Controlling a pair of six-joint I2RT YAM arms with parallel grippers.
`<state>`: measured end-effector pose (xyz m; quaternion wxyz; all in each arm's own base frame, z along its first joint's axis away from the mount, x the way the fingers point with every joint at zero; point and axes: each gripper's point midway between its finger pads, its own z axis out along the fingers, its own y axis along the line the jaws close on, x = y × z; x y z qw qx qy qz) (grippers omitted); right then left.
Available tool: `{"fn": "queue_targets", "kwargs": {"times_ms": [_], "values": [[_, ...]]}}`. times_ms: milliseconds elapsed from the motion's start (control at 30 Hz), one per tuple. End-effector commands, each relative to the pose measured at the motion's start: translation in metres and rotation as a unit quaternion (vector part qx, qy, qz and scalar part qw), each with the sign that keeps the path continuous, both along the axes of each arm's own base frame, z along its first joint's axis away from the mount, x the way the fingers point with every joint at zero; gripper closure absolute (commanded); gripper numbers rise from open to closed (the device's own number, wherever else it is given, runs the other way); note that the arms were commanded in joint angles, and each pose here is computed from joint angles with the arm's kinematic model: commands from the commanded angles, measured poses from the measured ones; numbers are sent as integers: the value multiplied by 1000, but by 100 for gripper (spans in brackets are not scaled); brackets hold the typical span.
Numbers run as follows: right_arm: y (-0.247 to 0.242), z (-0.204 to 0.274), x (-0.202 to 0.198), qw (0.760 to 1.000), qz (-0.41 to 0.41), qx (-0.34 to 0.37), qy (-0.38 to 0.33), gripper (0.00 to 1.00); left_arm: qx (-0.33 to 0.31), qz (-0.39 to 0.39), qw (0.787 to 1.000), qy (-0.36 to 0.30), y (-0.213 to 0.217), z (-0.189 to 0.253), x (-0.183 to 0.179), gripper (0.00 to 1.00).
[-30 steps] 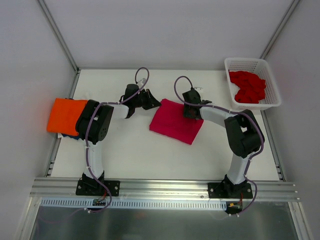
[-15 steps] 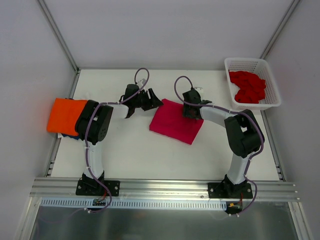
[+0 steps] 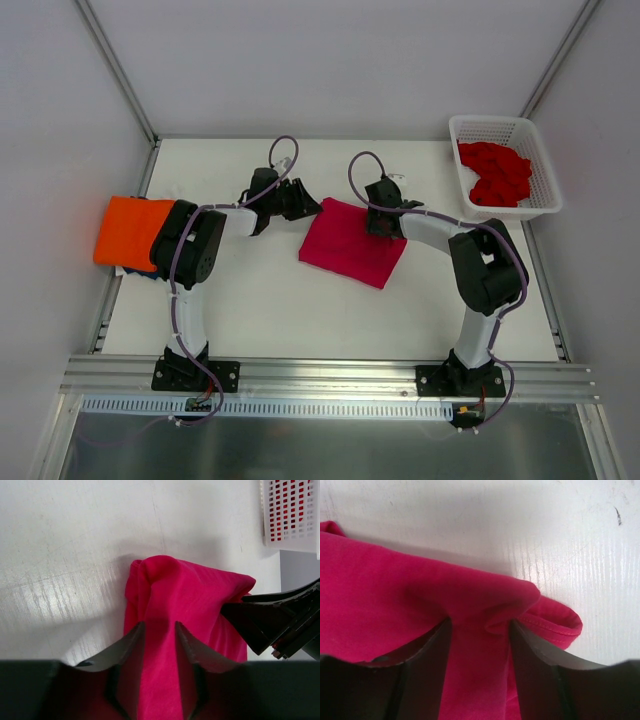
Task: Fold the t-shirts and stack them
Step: Fold the tshirt
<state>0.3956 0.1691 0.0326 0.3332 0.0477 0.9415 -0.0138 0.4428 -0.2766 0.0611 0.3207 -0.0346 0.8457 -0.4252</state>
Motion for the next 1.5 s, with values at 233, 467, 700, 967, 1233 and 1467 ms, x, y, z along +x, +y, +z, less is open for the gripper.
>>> {"fn": "queue_targets", "kwargs": {"times_ms": [233, 467, 700, 967, 1233, 1467], "values": [[8, 9, 10, 1000, 7, 15, -16, 100, -17, -21, 999, -35, -6, 27, 10, 100], [-4, 34, -5, 999, -5, 6, -36, 100, -14, -28, 999, -42, -5, 34, 5, 100], [-5, 72, -24, 998, 0, -19, -67, 99, -18, -32, 998, -46, -7, 41, 4, 100], [-6, 92, -46, 997, -5, -32, -77, 99, -27, -50, 997, -51, -11, 51, -3, 100], [-17, 75, -65, 997, -25, -59, -49, 99, -31, -66, 996, -51, -17, 53, -10, 100], [-29, 42, -92, 995, -58, -87, 8, 100, -21, -82, 995, -60, -22, 60, -26, 100]]}}
